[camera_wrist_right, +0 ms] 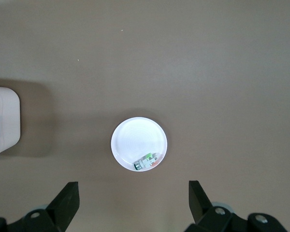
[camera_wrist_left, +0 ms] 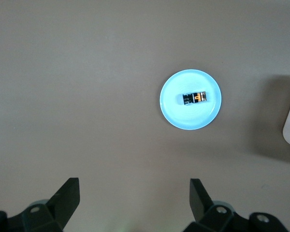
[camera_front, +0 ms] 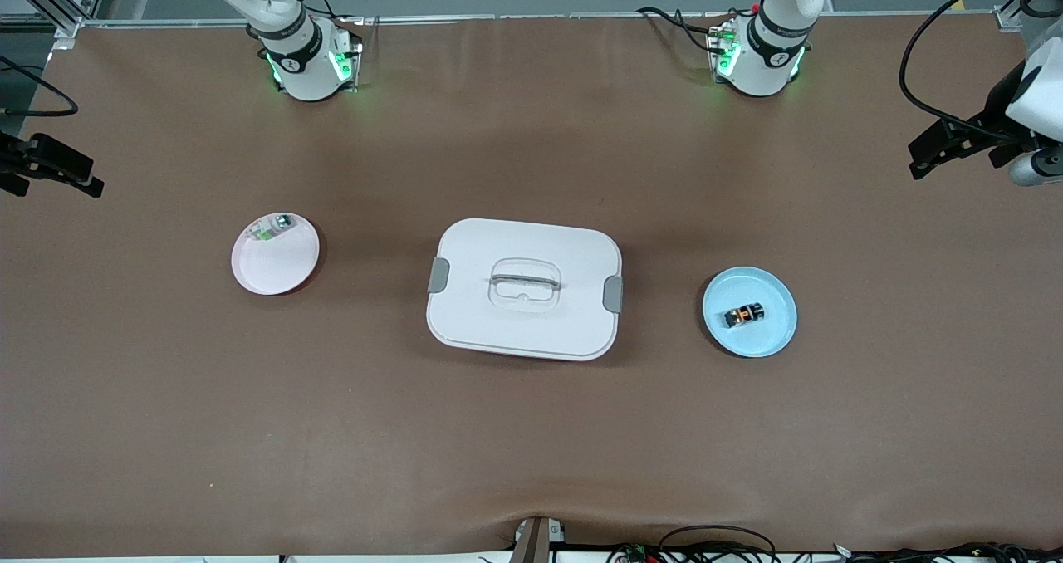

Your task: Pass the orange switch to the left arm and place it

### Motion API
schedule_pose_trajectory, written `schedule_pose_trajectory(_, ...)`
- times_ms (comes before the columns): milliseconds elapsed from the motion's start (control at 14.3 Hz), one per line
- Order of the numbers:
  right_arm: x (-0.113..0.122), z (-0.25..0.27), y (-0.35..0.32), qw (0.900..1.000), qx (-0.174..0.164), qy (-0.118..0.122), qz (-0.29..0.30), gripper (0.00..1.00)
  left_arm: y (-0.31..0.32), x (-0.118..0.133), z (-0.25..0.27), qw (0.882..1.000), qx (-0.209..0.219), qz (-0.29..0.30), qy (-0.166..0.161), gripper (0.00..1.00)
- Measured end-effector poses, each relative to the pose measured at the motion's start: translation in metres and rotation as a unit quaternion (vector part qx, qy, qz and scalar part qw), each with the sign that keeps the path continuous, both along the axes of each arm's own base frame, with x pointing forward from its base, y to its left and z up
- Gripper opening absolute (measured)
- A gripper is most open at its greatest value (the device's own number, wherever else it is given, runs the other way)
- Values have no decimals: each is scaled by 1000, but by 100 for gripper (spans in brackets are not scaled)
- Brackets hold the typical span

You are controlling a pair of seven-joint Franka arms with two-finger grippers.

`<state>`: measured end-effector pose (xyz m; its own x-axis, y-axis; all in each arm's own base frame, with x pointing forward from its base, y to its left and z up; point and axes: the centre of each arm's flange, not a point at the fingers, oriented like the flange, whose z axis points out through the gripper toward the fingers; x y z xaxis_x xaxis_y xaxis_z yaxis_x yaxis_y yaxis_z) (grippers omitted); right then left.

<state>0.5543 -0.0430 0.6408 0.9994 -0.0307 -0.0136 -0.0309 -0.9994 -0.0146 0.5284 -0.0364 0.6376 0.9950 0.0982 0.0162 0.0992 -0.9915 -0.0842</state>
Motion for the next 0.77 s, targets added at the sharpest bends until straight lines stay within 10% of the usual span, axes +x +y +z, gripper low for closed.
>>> schedule_pose_trajectory(768,0,0,0,1000,0,0,0,100,-13,-10,3,999,-15,-35,15,100)
